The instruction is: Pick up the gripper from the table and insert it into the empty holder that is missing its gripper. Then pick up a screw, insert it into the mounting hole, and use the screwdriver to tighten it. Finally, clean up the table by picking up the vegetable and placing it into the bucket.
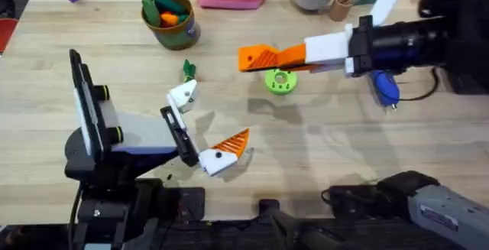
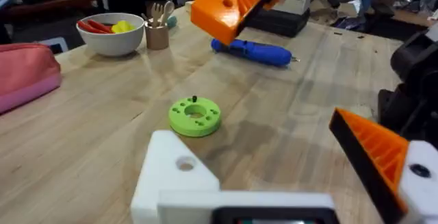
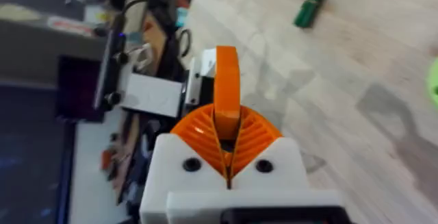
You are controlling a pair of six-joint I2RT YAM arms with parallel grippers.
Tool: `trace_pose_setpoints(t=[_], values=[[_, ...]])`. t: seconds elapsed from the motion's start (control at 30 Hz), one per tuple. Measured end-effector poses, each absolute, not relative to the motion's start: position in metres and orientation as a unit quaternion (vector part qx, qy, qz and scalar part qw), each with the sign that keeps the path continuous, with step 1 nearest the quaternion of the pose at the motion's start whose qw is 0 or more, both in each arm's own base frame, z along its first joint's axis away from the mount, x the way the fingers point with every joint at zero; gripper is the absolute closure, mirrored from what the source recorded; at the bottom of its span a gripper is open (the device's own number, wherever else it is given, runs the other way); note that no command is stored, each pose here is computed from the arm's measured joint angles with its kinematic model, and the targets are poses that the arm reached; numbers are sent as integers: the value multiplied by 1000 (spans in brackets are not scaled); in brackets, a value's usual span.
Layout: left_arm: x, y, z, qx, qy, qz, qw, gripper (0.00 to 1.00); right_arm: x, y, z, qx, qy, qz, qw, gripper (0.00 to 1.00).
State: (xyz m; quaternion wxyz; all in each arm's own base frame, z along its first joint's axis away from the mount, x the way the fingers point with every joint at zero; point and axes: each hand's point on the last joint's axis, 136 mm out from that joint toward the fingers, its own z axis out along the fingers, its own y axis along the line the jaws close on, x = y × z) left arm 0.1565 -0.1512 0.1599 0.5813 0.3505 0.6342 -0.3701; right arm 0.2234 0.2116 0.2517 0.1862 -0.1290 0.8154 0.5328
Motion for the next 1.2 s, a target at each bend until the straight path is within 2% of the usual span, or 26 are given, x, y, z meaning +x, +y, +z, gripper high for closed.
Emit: trace_pose_setpoints(t=[0.2, 0.43, 0.73, 0.8, 1.2], values=[[156, -151, 160, 351, 634, -370, 581, 15, 226, 228, 242, -154, 774, 603, 117, 992], [156, -151, 160, 351, 634, -371, 581, 15, 233, 239, 238, -196, 715, 667, 72, 992], [155, -152, 160, 353, 633, -373, 580, 14, 232, 233, 239, -265, 660, 691, 127, 992], [155, -152, 160, 353, 633, -373, 580, 14, 233, 226, 237, -256, 661, 693, 127, 992], [155, -152, 160, 353, 633, -374, 579, 15, 239, 218, 200, -144, 694, 705, 27, 992]])
